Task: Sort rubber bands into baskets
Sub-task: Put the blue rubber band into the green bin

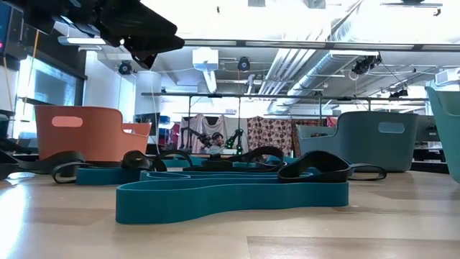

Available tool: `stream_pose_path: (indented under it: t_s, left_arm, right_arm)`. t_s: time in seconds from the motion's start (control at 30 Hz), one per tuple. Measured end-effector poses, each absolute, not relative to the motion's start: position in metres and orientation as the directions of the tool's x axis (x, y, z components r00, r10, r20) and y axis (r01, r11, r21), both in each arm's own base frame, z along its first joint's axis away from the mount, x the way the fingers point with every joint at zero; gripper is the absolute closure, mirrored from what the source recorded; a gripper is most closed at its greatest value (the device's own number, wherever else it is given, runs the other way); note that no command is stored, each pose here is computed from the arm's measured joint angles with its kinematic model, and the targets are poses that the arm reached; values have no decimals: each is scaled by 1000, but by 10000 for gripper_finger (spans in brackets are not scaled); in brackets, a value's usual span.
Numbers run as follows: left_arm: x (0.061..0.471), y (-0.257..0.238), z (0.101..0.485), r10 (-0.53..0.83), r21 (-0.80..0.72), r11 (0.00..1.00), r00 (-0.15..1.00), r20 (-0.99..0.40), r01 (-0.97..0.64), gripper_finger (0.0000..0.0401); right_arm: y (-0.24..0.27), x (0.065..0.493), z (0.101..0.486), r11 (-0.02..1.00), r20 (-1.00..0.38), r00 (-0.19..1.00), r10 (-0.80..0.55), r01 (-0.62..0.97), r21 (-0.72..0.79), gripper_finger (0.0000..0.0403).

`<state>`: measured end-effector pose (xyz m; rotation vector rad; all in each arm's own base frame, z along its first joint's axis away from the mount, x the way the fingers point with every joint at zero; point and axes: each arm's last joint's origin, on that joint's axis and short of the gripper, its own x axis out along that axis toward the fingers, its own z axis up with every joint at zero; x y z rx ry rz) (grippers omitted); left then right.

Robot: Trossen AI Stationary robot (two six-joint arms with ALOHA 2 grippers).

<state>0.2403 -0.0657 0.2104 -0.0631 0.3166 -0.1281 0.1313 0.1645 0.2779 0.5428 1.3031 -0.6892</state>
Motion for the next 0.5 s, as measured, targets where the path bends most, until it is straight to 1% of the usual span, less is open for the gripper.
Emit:
stream_pose_path:
  t_s: [0.23,0.4,0.5]
  left_arm:
    - [240,-66,210,-135,-82,990,942,-307,115,277]
    - [240,-66,210,-135,-80,990,942,-307,116,277]
    - [240,-66,210,-135,-80,990,942,-307,116,277]
  right_arm:
    - [161,132,239,667,-987,-36,-157,733,-133,403]
    - [155,130,215,657,-983,-54,-175,737,-158,402]
    - [153,128,207,658,-981,-60,-182,734,-167,391]
